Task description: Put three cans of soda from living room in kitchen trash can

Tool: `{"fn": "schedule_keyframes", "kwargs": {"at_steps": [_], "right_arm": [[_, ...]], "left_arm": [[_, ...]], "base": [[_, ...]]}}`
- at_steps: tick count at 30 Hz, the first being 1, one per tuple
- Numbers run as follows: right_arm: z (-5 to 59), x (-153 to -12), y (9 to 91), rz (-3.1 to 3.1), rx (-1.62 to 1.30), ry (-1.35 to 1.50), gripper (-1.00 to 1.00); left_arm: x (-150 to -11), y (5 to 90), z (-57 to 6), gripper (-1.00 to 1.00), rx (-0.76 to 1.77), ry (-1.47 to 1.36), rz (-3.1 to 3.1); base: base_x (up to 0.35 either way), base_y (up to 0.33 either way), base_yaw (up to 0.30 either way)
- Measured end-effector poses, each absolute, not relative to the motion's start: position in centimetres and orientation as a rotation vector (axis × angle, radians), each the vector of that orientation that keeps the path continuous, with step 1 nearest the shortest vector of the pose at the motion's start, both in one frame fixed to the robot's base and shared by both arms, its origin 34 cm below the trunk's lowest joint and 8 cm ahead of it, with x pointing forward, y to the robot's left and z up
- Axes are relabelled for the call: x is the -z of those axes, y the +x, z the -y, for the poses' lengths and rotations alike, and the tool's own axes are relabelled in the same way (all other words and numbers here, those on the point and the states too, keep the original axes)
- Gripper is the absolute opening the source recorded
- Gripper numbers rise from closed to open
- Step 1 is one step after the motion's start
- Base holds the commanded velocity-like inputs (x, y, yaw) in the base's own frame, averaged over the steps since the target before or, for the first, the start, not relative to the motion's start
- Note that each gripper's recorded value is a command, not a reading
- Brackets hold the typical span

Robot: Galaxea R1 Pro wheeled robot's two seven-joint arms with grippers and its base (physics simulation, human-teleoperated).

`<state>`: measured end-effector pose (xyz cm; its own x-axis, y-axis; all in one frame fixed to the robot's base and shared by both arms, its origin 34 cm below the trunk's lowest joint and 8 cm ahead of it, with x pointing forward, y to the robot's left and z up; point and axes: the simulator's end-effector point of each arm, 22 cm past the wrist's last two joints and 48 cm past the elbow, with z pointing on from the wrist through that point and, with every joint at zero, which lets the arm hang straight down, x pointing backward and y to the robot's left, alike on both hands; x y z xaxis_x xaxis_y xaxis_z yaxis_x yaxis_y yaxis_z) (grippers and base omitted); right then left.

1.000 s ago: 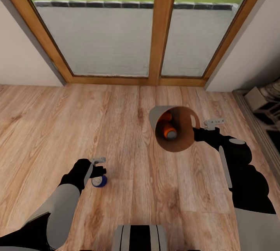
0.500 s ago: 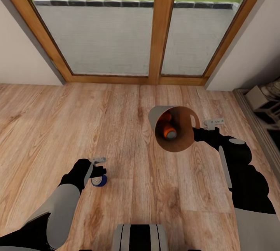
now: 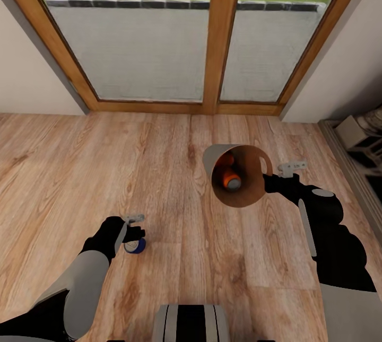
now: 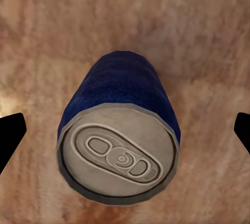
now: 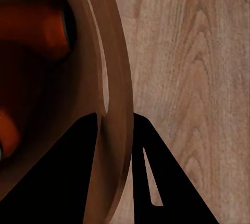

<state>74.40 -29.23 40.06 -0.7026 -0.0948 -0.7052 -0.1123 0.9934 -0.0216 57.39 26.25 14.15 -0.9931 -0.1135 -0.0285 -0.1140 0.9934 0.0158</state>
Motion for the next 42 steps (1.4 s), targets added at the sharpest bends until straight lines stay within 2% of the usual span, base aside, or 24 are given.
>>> {"fn": "schedule_keyframes", "kwargs": {"at_steps": [42], "right_arm": [[27.9,-42.5,77.5,-2.283,-0.037,-0.181,-1.0]], "left_arm": [[-13.5,57.2,-25.9,1.0,-0.019,-0.176,-3.108]], "base": [[0.0,0.0,0.0]]}}
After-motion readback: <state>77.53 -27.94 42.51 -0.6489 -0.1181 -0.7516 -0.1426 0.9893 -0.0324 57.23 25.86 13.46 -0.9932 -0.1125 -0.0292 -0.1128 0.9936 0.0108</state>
